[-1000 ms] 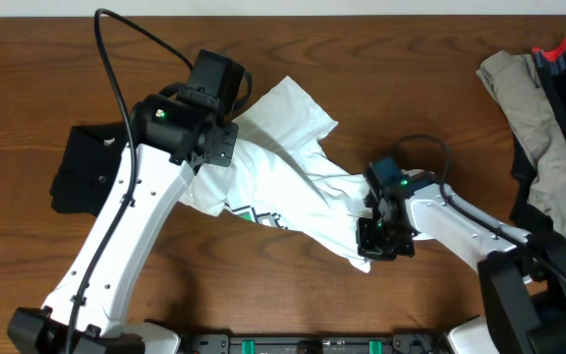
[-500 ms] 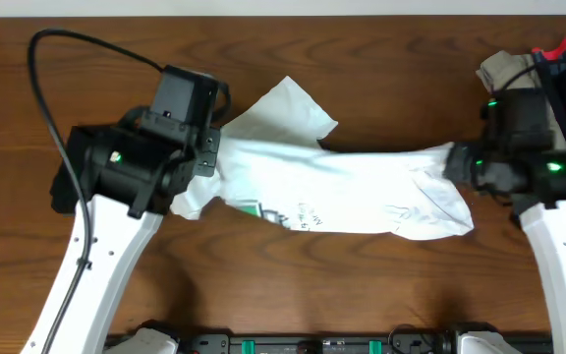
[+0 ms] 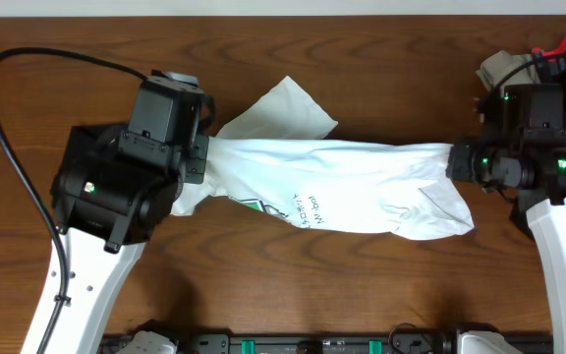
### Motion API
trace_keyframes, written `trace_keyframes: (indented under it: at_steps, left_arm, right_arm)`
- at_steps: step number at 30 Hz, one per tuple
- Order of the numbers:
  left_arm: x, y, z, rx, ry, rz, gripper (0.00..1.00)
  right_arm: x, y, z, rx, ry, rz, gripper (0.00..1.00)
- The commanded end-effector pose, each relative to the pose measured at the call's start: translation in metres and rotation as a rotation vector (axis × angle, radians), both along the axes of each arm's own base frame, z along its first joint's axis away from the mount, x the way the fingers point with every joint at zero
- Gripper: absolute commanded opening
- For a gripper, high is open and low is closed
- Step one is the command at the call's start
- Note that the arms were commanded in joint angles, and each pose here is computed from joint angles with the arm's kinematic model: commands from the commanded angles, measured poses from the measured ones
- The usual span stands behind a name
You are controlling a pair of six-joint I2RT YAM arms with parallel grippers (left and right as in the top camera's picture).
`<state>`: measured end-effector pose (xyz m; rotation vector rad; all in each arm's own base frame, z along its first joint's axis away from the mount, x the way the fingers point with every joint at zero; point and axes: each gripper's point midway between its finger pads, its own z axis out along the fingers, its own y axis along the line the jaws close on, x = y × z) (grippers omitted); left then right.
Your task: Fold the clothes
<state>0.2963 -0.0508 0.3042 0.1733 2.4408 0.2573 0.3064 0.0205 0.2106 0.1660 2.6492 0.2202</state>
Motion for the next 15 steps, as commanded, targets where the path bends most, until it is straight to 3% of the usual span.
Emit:
trace_keyframes:
  at_steps: [1, 15]
  left_arm:
    - [-0.002, 0.007, 0.009, 0.013, -0.03, 0.016, 0.06]
    - [-0.003, 0.008, 0.01, 0.02, -0.033, 0.016, 0.06]
  right_arm:
    - [-0.004, 0.039, 0.015, 0.121, -0.064, 0.295, 0.03]
    - [-0.03, 0.041, -0.009, 0.149, 0.111, 0.302, 0.08]
